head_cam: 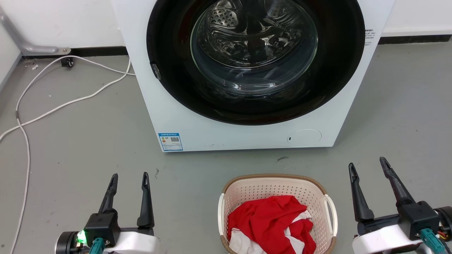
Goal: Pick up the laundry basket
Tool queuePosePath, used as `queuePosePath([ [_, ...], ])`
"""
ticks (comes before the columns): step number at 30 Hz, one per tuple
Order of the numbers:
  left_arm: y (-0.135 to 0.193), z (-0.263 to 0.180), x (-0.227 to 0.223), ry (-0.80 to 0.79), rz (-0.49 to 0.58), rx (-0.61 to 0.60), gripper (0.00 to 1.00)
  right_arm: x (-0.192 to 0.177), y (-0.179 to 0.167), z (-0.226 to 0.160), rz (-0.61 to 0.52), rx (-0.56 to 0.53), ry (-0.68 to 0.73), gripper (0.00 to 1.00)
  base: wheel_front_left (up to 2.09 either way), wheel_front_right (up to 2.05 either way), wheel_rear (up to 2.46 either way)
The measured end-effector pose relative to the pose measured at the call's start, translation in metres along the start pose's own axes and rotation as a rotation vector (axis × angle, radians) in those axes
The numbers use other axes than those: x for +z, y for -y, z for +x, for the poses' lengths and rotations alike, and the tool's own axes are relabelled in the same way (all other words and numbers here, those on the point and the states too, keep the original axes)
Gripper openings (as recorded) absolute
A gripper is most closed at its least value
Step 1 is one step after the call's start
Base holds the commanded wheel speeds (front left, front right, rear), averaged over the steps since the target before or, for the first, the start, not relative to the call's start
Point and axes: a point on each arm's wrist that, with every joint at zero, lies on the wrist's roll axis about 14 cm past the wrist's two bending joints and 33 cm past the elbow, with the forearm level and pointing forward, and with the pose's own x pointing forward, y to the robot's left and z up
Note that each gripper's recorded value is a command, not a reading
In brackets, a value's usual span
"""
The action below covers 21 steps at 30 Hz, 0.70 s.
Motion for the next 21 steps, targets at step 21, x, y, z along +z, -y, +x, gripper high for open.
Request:
queuePosePath([
  [21,-0.0025,-0.0008,-0.0052,-0.016,-0.013,0.009,1.0,-0.0078,0.0002,-0.0019,0.02,-0.004,-0.023,1.0,0.0,0.0,0.0],
])
